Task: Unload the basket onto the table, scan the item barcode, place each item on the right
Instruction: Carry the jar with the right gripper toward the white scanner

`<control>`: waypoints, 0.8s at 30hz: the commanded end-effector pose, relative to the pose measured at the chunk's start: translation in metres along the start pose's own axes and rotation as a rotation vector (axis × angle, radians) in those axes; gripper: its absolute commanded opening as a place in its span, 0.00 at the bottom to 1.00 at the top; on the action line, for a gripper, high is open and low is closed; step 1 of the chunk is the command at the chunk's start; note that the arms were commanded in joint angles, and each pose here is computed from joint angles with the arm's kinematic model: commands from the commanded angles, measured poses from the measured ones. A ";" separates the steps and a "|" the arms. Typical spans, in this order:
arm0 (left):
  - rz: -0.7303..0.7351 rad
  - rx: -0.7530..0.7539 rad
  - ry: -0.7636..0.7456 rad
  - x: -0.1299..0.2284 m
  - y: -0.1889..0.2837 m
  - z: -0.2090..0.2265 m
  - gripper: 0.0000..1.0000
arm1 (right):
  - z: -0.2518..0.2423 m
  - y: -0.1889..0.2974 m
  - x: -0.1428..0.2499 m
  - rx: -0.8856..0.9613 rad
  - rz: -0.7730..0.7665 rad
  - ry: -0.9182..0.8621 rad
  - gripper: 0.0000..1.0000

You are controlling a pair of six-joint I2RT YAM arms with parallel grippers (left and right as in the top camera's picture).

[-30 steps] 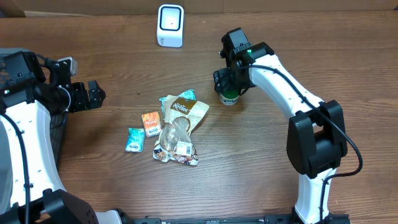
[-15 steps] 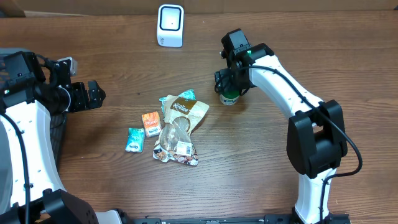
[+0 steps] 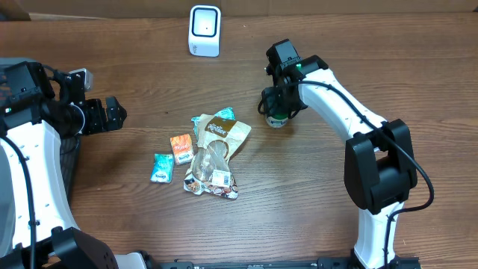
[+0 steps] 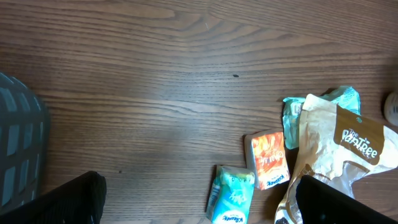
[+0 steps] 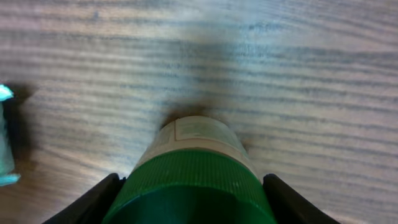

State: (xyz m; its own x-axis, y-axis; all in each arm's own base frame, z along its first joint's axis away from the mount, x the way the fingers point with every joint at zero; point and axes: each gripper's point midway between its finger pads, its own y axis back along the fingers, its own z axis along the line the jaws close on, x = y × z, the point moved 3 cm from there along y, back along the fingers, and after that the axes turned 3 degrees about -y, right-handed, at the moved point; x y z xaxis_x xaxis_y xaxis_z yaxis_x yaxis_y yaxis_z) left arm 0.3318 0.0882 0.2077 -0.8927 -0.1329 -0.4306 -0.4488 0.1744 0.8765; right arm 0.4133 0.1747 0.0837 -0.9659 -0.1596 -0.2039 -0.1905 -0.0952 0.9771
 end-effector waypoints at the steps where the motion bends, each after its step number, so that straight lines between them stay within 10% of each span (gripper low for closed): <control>1: -0.022 0.012 -0.035 -0.007 0.004 -0.004 1.00 | 0.017 0.034 -0.016 -0.097 -0.057 0.006 0.53; 19: -0.022 0.012 -0.035 -0.007 0.004 -0.004 1.00 | 0.094 0.265 -0.005 -1.297 -0.272 0.332 0.49; 24: -0.022 0.012 -0.035 -0.007 0.004 -0.004 1.00 | 0.077 0.276 -0.006 -1.369 -0.277 0.314 0.49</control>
State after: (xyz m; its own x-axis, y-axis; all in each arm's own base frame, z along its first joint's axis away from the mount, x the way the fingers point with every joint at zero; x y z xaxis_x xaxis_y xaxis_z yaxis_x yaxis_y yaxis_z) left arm 0.3318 0.0883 0.2077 -0.8926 -0.1328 -0.4309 -0.4490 0.1739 0.8764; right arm 0.3703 0.2311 0.3223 -0.8426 -0.1679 -0.5117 0.0350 -0.9652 0.2591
